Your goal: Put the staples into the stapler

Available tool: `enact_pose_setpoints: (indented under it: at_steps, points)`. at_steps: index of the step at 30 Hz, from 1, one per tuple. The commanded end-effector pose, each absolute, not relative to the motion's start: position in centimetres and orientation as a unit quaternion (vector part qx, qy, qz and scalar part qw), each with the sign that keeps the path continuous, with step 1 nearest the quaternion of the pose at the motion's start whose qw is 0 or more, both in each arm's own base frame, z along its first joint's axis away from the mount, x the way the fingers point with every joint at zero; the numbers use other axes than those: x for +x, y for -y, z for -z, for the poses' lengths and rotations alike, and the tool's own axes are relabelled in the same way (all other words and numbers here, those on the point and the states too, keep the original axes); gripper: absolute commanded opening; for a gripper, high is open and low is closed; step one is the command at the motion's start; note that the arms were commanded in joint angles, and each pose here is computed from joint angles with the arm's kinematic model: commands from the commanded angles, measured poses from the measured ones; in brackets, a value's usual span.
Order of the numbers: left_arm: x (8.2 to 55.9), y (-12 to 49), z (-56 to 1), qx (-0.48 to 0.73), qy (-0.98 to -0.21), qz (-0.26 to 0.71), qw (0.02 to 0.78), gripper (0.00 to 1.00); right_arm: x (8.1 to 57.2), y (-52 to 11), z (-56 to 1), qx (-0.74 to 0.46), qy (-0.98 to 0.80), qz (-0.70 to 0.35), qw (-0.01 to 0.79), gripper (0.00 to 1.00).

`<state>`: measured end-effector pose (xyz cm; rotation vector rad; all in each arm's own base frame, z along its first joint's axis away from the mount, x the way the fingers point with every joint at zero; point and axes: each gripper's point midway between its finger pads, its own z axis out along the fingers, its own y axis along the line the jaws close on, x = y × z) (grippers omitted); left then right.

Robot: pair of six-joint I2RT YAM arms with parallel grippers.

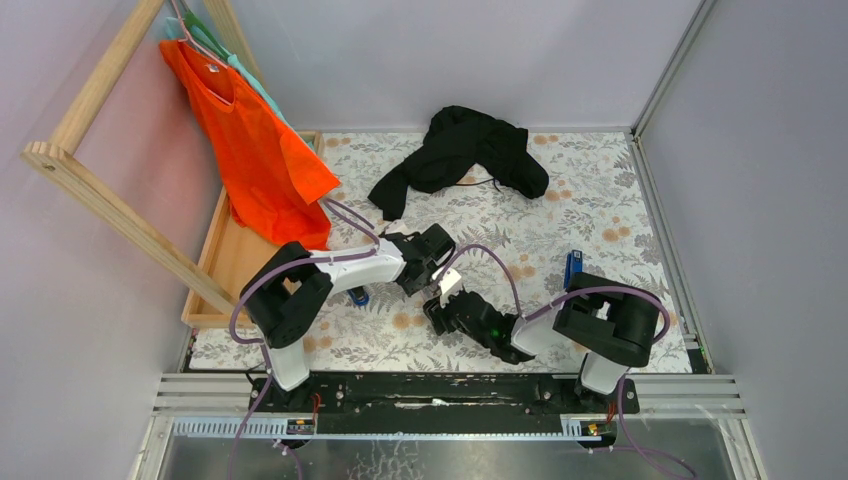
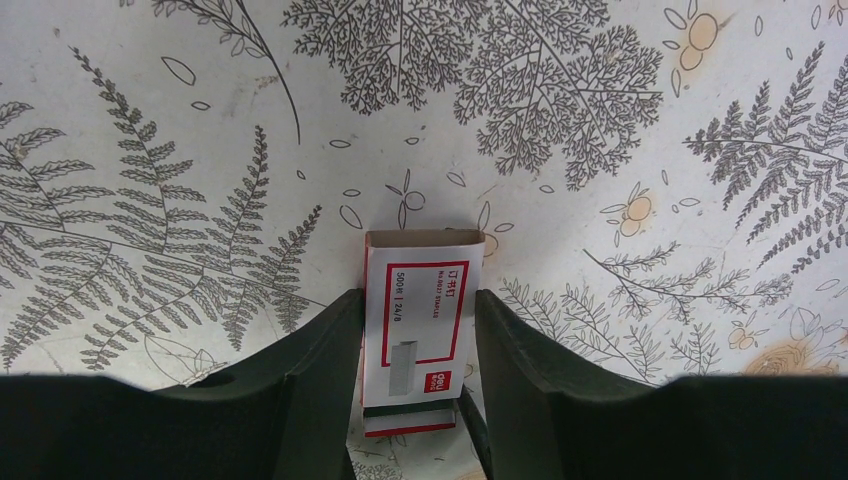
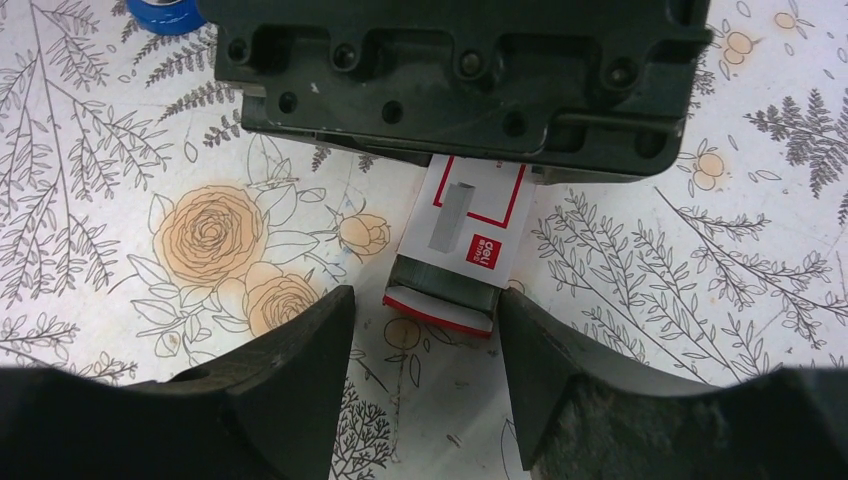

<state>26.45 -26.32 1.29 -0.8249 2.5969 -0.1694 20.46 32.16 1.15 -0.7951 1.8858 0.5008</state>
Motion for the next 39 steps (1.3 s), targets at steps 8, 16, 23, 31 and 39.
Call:
enact_pose_setpoints:
  at_steps: [8,16,23,31,39]
  points:
    - [25.2,24.3,1.7,-0.297,-0.936,-0.006,0.188,0.52,20.5,-30.8,0.1,-0.321,-0.793,-0.160,0.492,0.46]
    - [26.0,24.3,2.0,-0.311,-0.932,-0.010,0.187,0.52,20.4,-30.4,0.2,-0.319,-0.796,-0.155,0.490,0.38]
    - [27.5,24.0,1.3,-0.336,-0.921,-0.010,0.199,0.52,20.1,-30.2,0.3,-0.314,-0.801,-0.155,0.485,0.37]
    - [29.5,22.9,0.6,-0.360,-0.909,-0.009,0.209,0.52,19.8,-29.6,0.5,-0.300,-0.809,-0.156,0.481,0.38]
    - [31.6,21.2,0.1,-0.369,-0.902,-0.017,0.223,0.52,19.7,-29.0,0.1,-0.299,-0.807,-0.153,0.485,0.40]
